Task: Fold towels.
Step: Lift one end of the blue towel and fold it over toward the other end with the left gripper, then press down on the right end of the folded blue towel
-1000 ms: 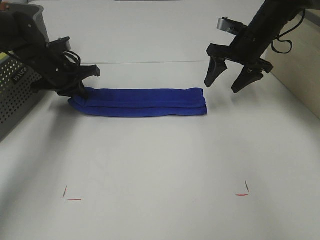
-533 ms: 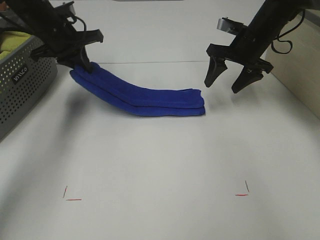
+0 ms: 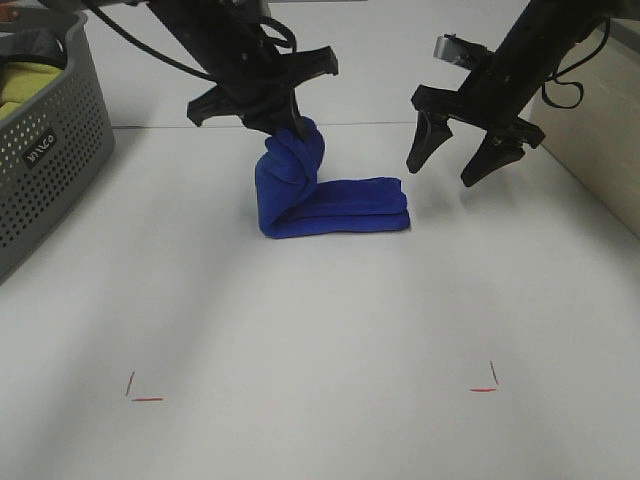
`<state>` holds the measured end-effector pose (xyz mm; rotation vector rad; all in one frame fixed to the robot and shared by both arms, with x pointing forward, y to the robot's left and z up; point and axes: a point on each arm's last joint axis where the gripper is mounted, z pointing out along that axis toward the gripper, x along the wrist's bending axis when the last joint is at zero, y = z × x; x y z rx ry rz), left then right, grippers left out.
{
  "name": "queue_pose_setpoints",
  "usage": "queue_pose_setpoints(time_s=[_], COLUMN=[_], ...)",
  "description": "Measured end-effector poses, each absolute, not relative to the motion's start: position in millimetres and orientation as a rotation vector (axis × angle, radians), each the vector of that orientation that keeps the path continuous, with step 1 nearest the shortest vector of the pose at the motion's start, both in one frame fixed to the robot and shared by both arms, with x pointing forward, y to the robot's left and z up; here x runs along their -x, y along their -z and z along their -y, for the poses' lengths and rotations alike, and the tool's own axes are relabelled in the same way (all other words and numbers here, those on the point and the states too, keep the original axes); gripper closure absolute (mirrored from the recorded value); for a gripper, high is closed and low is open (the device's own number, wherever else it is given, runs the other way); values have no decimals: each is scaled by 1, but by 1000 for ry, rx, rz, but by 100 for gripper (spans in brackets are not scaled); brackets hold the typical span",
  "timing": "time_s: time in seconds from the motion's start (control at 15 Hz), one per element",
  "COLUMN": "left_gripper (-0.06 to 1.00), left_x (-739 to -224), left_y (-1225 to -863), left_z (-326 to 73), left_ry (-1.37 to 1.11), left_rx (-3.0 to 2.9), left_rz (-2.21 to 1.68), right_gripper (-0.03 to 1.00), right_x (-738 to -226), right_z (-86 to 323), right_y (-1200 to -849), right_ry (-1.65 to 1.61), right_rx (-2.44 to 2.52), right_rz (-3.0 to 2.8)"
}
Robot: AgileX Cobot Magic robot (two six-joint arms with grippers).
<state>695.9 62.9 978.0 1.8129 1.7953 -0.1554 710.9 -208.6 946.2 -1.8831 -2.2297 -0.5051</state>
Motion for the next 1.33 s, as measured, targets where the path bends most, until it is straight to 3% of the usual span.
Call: queue_pose_setpoints(time_s=[0.2,0.4,0.53,0.87,1.13,1.33], left_gripper=[81,51,40,37,37,37], left_x=[-698,-698,-698,-706,-730,-740], left_y=[-956,-950,-955,-970,-998,-1011], left_z=[-46,-36,-29,-37,-98,-138], left_ry=[236,350,423,383,185,115], left_rx=[-1718,-1617,-1569,-1536,-1509,-1475], left_rz=[-1839,-1837,-1783,-1674,-1681,-1715], right_gripper=[21,21,21,21,21,21], right_x=[-710,-710,-710,-706,-702,-691], right_z=[208,206,206,205,189,173], right_y=[-946,-947,-949,-975,-994,-977], right_ry=[504,523,533,607,831,991], right_rx=[1879,1875,1872,1871,1713,1523], right_rz=[2225,2198,2193,2204,2098,1926])
